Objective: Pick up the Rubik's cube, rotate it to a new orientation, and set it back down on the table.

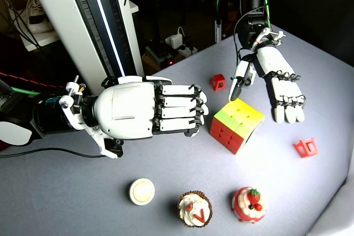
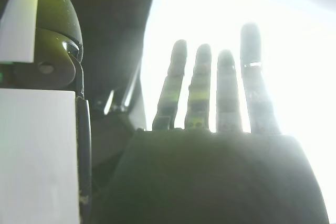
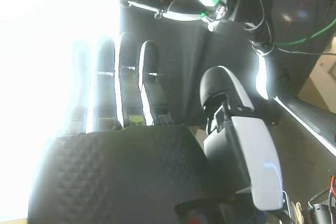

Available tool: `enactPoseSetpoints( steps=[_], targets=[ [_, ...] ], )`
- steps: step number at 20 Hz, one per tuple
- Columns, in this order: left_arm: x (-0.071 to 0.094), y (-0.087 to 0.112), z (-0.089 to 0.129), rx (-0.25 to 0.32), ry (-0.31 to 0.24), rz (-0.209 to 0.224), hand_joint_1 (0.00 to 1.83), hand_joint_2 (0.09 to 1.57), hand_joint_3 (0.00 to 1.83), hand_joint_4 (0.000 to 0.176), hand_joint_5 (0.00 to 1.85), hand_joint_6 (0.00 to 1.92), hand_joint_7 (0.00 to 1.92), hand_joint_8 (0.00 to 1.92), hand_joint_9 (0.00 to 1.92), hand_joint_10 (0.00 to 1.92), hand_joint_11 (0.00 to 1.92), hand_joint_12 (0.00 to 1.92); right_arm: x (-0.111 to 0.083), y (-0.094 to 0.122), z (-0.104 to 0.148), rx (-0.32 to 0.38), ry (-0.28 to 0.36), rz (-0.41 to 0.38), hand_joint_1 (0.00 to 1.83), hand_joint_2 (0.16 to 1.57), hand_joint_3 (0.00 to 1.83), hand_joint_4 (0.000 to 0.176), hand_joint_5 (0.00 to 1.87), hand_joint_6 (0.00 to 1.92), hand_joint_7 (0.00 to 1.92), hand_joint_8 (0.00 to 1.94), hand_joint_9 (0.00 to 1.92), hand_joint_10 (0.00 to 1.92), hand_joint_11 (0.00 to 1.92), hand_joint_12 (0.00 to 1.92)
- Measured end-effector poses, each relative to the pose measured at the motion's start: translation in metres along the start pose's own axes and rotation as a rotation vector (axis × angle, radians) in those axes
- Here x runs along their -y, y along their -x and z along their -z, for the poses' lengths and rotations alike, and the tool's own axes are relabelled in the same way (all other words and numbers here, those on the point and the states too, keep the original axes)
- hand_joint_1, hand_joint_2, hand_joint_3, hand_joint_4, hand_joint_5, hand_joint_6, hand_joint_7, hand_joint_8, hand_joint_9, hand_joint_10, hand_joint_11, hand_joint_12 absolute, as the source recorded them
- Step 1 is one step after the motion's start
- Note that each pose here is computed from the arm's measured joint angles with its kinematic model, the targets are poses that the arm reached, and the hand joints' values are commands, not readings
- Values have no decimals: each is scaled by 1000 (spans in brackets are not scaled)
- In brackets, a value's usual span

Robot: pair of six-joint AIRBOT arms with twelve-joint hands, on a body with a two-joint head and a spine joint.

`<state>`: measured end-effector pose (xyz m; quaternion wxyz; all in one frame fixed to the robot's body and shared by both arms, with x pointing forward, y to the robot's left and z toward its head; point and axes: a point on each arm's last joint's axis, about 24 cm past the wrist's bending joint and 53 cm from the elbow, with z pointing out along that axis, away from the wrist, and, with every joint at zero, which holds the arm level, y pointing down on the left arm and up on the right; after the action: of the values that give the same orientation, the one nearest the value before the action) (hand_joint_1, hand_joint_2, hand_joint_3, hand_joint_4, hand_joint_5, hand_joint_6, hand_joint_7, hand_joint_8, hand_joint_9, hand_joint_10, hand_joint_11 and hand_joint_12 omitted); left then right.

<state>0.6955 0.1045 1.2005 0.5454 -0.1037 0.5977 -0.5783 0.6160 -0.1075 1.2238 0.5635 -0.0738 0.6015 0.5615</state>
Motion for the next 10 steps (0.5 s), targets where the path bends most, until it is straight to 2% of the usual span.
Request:
enactPoseSetpoints(
  steps=[1,2,3,4,5,6,7,9,10],
  targets=[
    [3,2,3,5,-13,-10,406,897,0,127,0,0,0,0,0,0,0,0,1,2,1,4,-5,0,0,1377,0,0,0,578,101,321,0,931,0,1537],
    [10,8,7,16,-27,-25,336,883,0,134,0,0,0,0,0,0,0,0,-1,5,2,12,-7,-4,0,1346,0,0,8,459,104,205,0,753,0,1332],
    [17,14,10,31,-47,-45,320,918,0,158,0,0,0,0,0,0,0,0,0,9,4,18,-13,-3,0,1328,0,0,15,334,96,112,0,586,0,1104],
    [21,19,13,43,-61,-50,320,918,0,158,0,0,0,0,0,0,0,0,0,11,4,24,-16,-6,0,1328,0,0,15,334,96,112,0,586,0,1104],
    [27,26,17,67,-85,-63,33,840,0,175,0,0,0,0,0,0,7,4,0,15,5,37,-24,-15,0,1277,0,0,1,64,10,16,18,161,0,184],
    [29,30,22,77,-90,-70,6,911,0,170,0,0,0,0,0,0,1,0,0,18,7,46,-28,-18,0,1264,0,0,0,12,1,2,3,31,0,36],
    [31,33,27,86,-95,-81,0,989,0,153,0,0,0,0,0,0,0,0,0,23,9,60,-37,-24,0,1267,0,0,0,2,0,0,0,5,0,6],
    [35,34,35,89,-106,-100,0,1000,0,174,0,0,0,0,0,0,0,0,5,31,13,87,-58,-39,0,1254,0,0,0,0,0,0,0,0,0,0],
    [37,37,37,97,-113,-112,0,975,0,176,0,0,0,0,0,0,0,0,7,34,15,93,-66,-39,0,1263,0,0,0,0,0,0,0,0,0,0]
  ],
)
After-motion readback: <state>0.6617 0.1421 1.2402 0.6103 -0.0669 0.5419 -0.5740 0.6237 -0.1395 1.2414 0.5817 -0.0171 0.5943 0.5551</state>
